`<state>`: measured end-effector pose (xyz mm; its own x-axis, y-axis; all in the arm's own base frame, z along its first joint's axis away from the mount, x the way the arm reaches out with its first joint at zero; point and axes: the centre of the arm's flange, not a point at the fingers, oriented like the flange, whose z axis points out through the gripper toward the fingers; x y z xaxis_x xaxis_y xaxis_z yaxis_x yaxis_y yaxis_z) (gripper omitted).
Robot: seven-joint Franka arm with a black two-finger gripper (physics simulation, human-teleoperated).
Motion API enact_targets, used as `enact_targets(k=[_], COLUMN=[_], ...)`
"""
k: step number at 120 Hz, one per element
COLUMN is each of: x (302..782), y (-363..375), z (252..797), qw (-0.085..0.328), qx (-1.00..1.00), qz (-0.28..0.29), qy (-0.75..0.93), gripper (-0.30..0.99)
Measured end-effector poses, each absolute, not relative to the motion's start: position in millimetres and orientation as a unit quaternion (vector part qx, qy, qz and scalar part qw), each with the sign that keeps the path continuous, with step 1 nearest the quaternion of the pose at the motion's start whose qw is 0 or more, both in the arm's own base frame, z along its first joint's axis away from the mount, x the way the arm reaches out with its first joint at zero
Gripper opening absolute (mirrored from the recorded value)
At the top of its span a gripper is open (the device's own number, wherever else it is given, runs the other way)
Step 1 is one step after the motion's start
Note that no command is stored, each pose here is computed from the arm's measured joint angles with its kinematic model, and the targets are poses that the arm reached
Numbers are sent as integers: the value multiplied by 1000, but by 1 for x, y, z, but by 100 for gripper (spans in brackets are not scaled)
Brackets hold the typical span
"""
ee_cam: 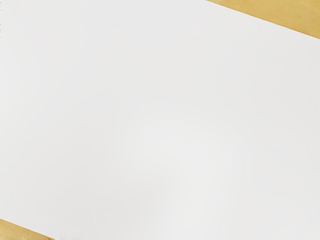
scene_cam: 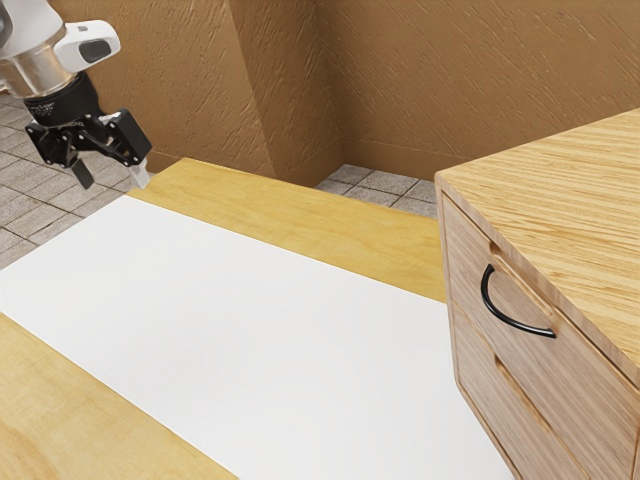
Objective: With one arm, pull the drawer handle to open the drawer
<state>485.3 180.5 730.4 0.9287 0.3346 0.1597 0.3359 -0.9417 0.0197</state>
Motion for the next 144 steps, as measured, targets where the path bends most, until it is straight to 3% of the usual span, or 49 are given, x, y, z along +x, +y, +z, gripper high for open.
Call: enact_targets(k=[16,34,63,87,96,104,110,130,144], x=[486,470,469,480,497,518,521,504,503], y=[177,148,146,141,112,52,11,-94,-78], z=[732,811,811,781,758,692,670,660,661], qw=[7,3,-24,-29,-1,29,41,40,31], qx=[-981,-972,-970,-975,-980,-991,-995,-999,-999], qz=[-81,-167,-165,-131,-104,-33,-10,-2,-4], qy=[-177,-167,-174,-176,-168,-126,-94,-9,-36], gripper=[69,69,69,69,69,69,69,69,69])
